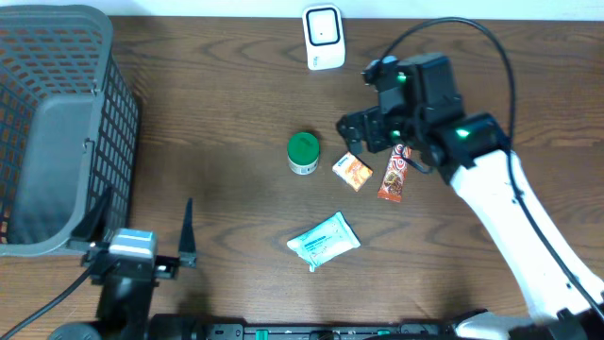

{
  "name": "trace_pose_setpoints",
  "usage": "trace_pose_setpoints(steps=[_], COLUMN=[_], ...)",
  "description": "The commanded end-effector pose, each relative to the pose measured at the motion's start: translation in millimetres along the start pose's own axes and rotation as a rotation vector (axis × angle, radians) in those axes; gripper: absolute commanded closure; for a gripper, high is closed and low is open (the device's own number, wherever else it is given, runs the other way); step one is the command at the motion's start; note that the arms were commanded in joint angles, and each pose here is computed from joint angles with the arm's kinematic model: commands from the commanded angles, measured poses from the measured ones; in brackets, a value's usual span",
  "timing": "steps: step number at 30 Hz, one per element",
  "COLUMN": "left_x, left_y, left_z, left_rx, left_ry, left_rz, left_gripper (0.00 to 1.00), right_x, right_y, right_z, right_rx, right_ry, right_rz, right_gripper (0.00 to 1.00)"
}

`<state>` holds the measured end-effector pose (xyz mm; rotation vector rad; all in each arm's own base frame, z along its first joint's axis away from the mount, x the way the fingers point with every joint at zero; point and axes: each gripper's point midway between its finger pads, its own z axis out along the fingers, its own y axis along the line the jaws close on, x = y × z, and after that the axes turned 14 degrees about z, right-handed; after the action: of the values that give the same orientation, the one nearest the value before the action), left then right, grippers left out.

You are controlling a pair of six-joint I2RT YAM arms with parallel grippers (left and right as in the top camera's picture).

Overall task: Scan the item barcode
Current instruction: 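Reach right gripper to green-capped bottle and grasp it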

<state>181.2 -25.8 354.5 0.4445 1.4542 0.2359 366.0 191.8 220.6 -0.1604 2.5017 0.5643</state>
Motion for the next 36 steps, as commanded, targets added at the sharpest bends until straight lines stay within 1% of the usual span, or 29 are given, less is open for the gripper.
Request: trace_pose_setpoints(steps=[1,3,5,8,10,11,13,14,15,17,19,21,23,25,30,34,36], left_x=[20,39,59,89,105,112,117,119,120,124,129,132,132,132,139,159,175], left_y=[-11,-18,-27,-40,-51,-60,-70,-76,-79,-84,-86,-87,-88,-88,-90,-97,-95], left_z=[6,14,21,27,31,32,34,35,36,38,39,39,39,39,39,40,41], left_rx=[0.013,0.025,0.04,0.06,0.091,0.124,0.171,0.197,0.214,0.225,0.226,0.229,0.234,0.233,0.234,0.234,0.194], left_ry=[-0.001,0.029,0.076,0.145,0.177,0.188,0.185,0.177,0.17,0.166,0.172,0.178,0.177,0.177,0.195,0.238,0.282], left_rz=[-0.104,-0.152,-0.202,-0.28,-0.304,-0.31,-0.317,-0.32,-0.322,-0.324,-0.329,-0.334,-0.334,-0.333,-0.333,-0.34,-0.344], left_gripper=[0.02,0.02,0.02,0.02,0.02,0.03,0.02,0.02,0.02,0.02,0.02,0.02,0.02,0.02,0.02,0.02,0.02], right_x=[-1,-1,-3,-10,-15,-13,-7,-7,-11,-16,-16,-14,-13,-9,7,16,18], right_y=[7,3,7,23,46,65,83,87,91,97,90,72,51,40,34,36,42], right_z=[13,17,17,12,11,11,11,12,15,19,21,25,33,43,71,88,92], right_rx=[0.062,0.165,0.227,0.242,0.168,0.084,0.009,0.001,-0.007,-0.021,0.021,0.124,0.237,0.307,0.349,0.359,0.344], right_ry=[0.02,0.036,0.054,0.086,0.12,0.152,0.18,0.177,0.153,0.13,0.123,0.111,0.081,0.074,0.13,0.156,0.165], right_rz=[0.119,0.198,0.261,0.315,0.261,0.189,0.085,0.036,0.025,0.078,0.169,0.281,0.337,0.371,0.409,0.404,0.412], right_gripper=[0.01,0.01,0.01,0.01,0.01,0.01,0.01,0.01,0.01,0.01,0.01,0.01,0.01,0.01,0.01,0.01,0.01])
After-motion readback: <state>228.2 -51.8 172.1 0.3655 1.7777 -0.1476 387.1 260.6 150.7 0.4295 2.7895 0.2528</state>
